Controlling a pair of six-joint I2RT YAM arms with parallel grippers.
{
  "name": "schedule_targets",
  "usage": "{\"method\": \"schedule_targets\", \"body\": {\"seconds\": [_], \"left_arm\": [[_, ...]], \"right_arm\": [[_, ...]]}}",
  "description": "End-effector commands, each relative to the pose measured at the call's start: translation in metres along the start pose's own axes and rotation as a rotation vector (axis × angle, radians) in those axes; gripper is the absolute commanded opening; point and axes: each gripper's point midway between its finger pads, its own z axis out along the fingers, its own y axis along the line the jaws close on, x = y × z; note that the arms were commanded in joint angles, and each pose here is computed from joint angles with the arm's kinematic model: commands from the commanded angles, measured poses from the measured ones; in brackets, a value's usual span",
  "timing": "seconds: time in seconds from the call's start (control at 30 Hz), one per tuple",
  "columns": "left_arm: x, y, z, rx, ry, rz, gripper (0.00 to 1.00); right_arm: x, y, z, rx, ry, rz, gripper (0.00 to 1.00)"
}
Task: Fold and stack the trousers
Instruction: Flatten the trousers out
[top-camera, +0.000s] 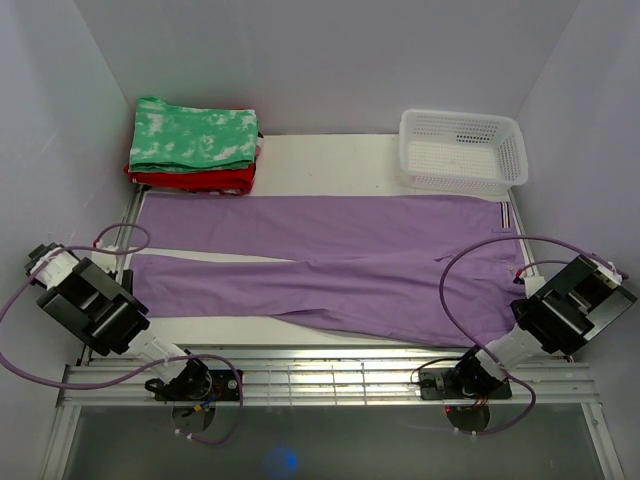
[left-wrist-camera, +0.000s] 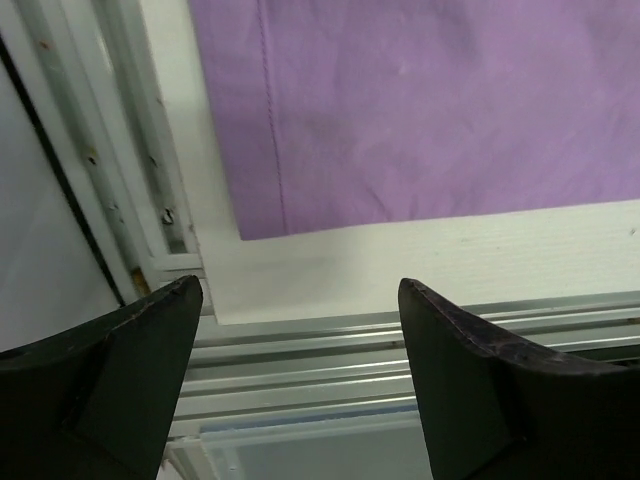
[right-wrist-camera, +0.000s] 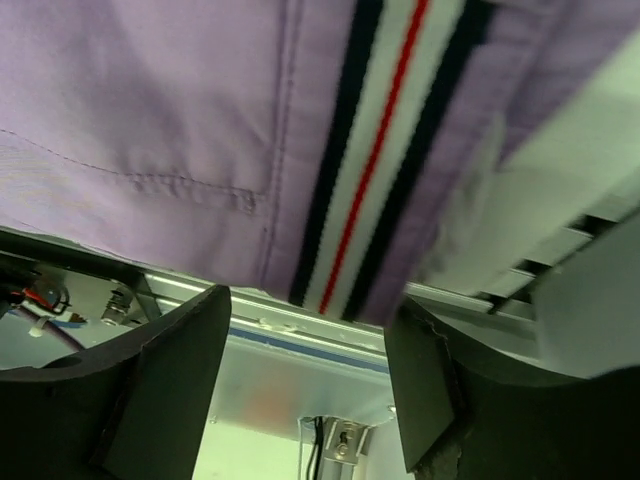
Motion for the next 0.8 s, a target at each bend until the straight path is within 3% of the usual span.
{"method": "schedule_targets", "body": {"seconds": [0.0, 0.2, 0.37, 0.53, 0.77], "left_arm": [[0.01, -0.002, 0.002, -0.003, -0.009, 0.045, 0.9], [0.027, -0.008, 0.013, 0.0, 0.01, 0.03, 0.9], [0.03, -0.005, 0.011, -0.005, 0.001, 0.031, 0.91], [0.028, -0.004, 0.01, 0.006, -0.009, 0.022, 0.91], [0.027, 0.0, 0.012, 0.016, -0.009, -0.002, 0.92]], "right_arm": [[0.005, 0.014, 0.006, -0.074, 0.002, -0.009, 0.68], [-0.003, 0.003, 0.008, -0.028, -0.037, 0.057, 0.68], [-0.011, -0.015, -0.014, 0.028, -0.113, 0.094, 0.73], [-0.028, -0.015, -0.033, -0.007, -0.212, 0.116, 0.74], [-0.038, -0.01, -0.028, -0.073, -0.24, 0.16, 0.71]]}}
